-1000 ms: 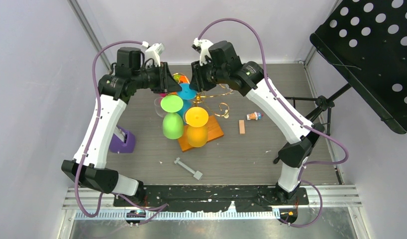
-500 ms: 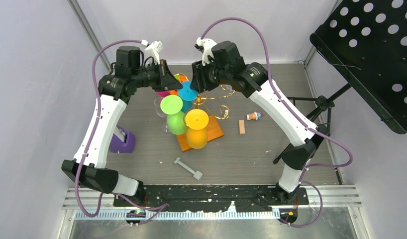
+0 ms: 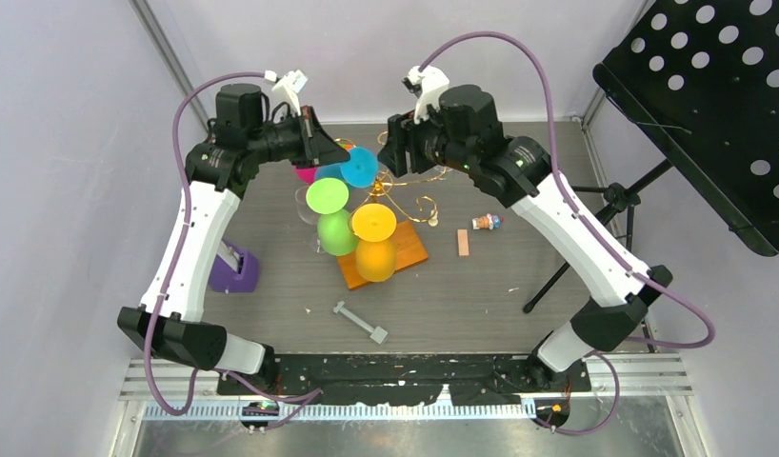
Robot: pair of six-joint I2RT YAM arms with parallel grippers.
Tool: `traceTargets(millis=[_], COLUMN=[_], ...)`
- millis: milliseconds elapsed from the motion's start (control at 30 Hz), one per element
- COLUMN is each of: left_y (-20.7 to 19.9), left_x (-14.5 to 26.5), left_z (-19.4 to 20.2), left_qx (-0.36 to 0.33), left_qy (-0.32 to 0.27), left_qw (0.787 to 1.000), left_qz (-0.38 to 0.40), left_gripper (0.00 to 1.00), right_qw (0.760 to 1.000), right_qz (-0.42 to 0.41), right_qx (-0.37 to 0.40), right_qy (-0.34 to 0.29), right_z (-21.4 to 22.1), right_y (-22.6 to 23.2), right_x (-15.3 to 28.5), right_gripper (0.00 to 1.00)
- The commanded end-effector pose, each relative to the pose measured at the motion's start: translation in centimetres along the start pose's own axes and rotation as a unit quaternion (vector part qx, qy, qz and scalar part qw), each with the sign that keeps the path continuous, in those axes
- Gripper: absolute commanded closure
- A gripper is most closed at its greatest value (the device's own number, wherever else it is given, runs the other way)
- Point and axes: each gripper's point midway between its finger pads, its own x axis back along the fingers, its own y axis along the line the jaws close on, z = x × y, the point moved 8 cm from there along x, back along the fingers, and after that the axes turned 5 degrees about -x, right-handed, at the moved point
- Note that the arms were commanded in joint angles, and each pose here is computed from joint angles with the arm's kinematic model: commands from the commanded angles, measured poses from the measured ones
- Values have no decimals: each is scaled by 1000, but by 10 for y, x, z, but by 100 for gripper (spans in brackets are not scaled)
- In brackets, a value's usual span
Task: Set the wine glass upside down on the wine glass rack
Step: Adjust the wine glass in the wine rack.
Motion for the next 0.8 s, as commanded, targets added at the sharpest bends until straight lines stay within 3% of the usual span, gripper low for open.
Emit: traceTargets(millis=[0, 767], left_y=[-11, 3], left_x=[7, 6], left_z=[-8, -28], left_qx=[-4, 42], left_qy=[-28, -79], left_qw=[999, 996], left_qz=[27, 21], left_gripper=[100, 100], right_qw=[997, 997], right_qz=[7, 11], right_qx=[1, -2], right_qy=[-80, -82], right_z=[-25, -14], right_y=[2, -2], right_x=[21, 30], right_gripper=[36, 35])
